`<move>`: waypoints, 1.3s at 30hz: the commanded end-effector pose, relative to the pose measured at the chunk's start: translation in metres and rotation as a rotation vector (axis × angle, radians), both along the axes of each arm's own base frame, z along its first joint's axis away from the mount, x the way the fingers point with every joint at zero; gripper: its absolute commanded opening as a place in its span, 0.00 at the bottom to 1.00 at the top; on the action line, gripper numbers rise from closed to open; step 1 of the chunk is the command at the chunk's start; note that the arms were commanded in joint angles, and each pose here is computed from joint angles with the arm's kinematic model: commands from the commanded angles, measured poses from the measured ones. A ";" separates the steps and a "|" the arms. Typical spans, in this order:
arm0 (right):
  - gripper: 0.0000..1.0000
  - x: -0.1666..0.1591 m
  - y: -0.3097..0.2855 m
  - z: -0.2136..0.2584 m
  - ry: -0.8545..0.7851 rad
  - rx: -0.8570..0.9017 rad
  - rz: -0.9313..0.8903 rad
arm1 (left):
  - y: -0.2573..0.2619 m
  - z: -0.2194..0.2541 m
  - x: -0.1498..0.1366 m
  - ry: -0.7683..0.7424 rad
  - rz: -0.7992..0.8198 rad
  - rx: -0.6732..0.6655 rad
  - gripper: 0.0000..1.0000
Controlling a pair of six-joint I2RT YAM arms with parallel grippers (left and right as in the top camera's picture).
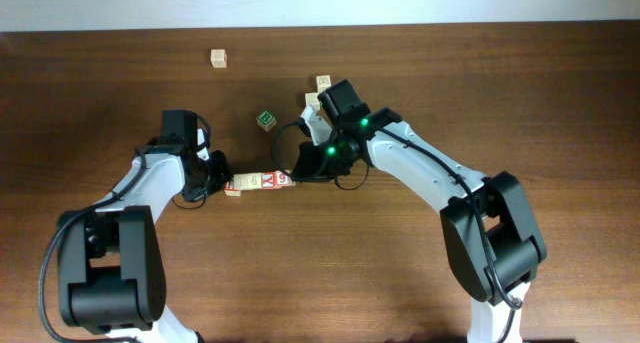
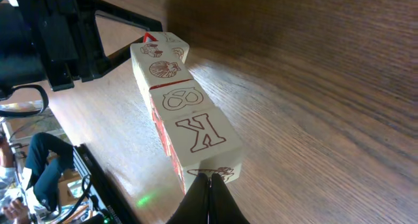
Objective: Rotate 5 blocks
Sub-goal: 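Rotate the held row upright, lifting its right end with the right gripper, then stand the row vertically on the table as a stack, holding with both grippers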
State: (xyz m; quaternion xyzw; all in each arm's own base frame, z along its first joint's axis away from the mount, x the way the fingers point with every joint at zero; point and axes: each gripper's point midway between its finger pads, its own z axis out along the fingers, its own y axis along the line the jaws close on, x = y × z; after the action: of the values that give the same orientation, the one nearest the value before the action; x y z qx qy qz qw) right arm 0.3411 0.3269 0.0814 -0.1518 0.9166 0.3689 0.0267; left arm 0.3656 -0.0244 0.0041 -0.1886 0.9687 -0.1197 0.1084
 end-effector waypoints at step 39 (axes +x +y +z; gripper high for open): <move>0.04 -0.013 0.041 0.017 -0.064 0.027 0.117 | -0.040 0.013 0.009 -0.035 -0.022 -0.223 0.00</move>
State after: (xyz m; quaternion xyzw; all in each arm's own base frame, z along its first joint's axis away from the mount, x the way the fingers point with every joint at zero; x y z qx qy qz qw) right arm 0.3139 0.3841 0.1469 -0.2340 0.8592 0.4543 0.0269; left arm 0.3709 -0.0784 0.0228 -0.1722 0.9461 -0.2582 0.0925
